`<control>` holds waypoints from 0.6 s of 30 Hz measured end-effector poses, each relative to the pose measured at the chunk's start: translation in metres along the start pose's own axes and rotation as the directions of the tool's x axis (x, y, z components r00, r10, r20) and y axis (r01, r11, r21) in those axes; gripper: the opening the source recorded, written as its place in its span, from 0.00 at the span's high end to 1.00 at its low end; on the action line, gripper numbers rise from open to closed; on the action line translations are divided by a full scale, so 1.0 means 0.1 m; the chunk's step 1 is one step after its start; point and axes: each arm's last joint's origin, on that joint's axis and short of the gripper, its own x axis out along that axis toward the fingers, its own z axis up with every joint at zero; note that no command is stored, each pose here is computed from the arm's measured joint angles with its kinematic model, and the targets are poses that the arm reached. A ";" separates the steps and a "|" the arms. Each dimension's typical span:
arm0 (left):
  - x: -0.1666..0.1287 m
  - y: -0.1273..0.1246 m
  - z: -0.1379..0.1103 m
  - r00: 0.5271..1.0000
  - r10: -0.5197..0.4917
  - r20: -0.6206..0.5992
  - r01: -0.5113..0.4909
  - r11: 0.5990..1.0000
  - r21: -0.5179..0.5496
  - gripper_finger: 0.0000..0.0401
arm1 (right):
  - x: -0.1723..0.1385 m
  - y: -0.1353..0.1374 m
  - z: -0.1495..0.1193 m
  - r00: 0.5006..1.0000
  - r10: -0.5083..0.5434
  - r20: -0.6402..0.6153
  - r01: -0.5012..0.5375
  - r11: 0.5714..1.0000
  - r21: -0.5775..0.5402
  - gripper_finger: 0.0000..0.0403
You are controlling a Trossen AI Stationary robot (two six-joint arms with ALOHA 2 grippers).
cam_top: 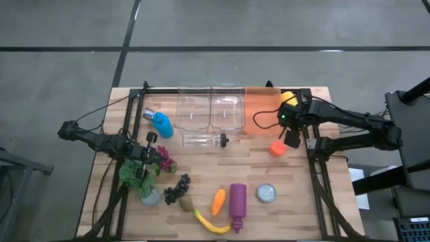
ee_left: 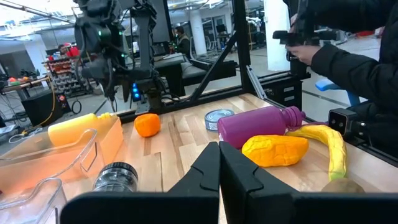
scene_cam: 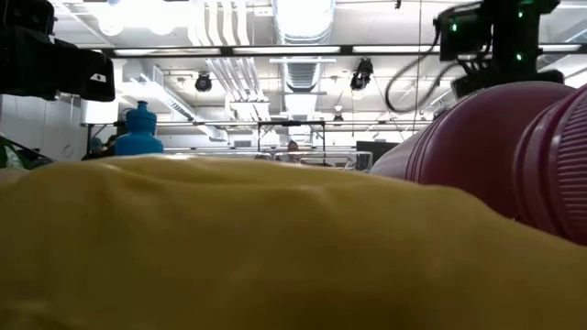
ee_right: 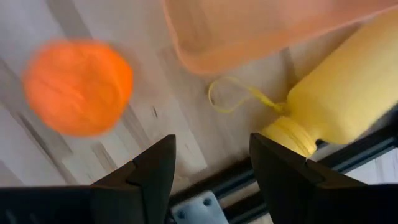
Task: Pick & Place Food Item
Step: Put the yellow water bottle into the orange bin
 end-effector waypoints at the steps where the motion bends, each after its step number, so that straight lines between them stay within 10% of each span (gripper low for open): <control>1: 0.00 0.00 0.00 1.000 0.000 0.000 0.000 1.000 0.000 1.00 | 0.03 0.01 0.00 1.000 0.000 -0.008 0.000 1.000 -0.015 0.50; 18: 0.00 0.00 0.00 1.000 0.000 0.000 0.000 1.000 0.000 1.00 | 0.20 0.04 0.09 0.999 0.027 0.028 -0.023 0.990 -0.140 0.50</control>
